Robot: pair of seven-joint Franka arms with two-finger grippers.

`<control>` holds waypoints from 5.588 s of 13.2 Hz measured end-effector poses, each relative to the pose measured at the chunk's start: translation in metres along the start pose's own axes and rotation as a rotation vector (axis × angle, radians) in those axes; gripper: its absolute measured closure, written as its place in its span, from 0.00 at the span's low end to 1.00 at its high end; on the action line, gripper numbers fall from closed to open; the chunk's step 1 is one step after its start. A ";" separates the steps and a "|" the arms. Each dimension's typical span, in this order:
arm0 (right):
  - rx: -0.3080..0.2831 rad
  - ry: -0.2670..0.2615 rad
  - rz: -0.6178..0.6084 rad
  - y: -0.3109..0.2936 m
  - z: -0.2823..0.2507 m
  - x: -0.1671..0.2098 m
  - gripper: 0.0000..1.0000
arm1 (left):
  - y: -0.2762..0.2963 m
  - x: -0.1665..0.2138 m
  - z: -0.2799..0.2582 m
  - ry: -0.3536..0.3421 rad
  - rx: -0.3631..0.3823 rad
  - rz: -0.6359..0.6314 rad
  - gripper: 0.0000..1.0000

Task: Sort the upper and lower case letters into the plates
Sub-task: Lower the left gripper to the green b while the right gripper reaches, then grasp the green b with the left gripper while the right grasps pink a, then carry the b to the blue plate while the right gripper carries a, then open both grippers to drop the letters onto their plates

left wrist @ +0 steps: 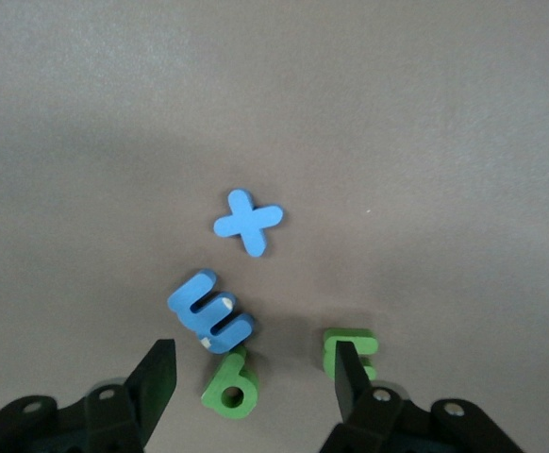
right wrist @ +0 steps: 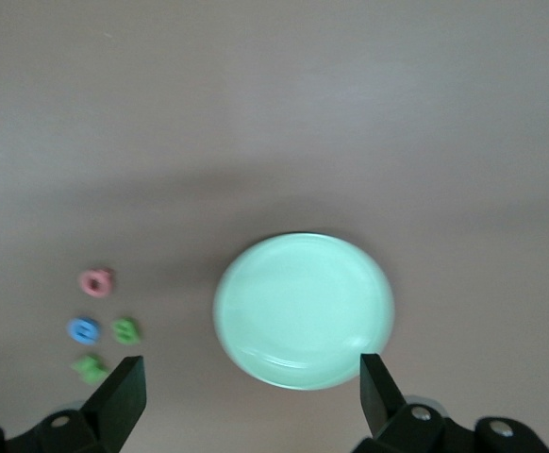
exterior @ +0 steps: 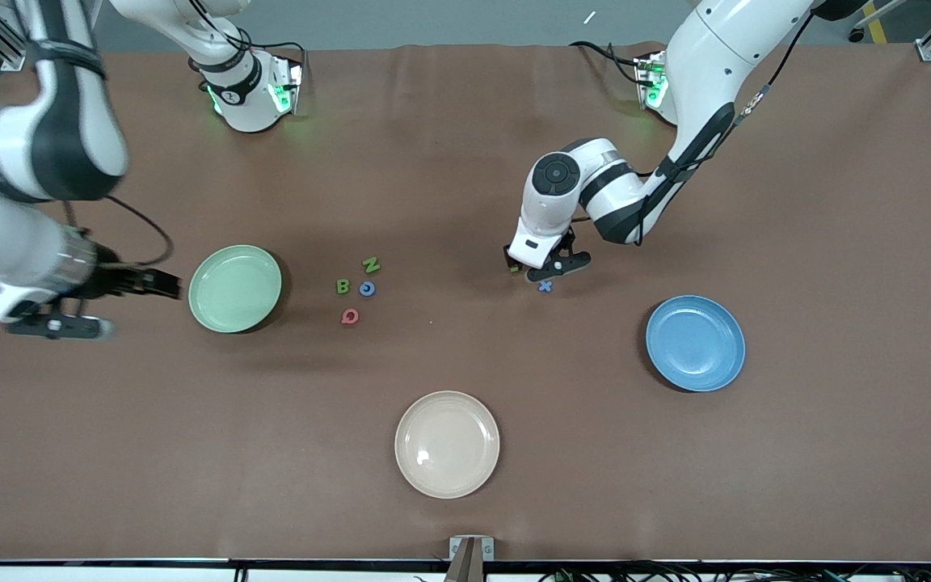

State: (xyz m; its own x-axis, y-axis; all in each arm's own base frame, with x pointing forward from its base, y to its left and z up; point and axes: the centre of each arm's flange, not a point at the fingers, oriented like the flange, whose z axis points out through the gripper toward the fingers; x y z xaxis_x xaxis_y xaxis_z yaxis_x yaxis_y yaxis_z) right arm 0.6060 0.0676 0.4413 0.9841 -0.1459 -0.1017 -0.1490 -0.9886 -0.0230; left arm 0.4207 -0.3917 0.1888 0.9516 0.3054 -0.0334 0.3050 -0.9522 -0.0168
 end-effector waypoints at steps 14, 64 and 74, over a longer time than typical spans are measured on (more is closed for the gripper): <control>0.006 0.096 0.320 -0.175 0.259 -0.084 0.02 | -0.005 -0.016 0.011 -0.017 0.025 0.020 0.46; -0.003 -0.040 0.057 0.040 0.228 -0.110 0.64 | -0.226 0.313 -0.045 -0.054 0.148 0.421 0.71; -0.009 -0.030 0.052 0.075 0.263 -0.100 0.40 | -0.242 0.313 -0.016 -0.082 0.171 0.435 0.71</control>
State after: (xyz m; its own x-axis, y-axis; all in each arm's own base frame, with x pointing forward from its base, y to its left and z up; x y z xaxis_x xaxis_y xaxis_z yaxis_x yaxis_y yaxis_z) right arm 0.4706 0.0184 0.1879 0.9716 -0.1962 -0.1324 -0.1990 -0.9800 -0.0081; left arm 0.6449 -0.0657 0.1985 0.9816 -0.1153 -0.1521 -0.1380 -0.9793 -0.1482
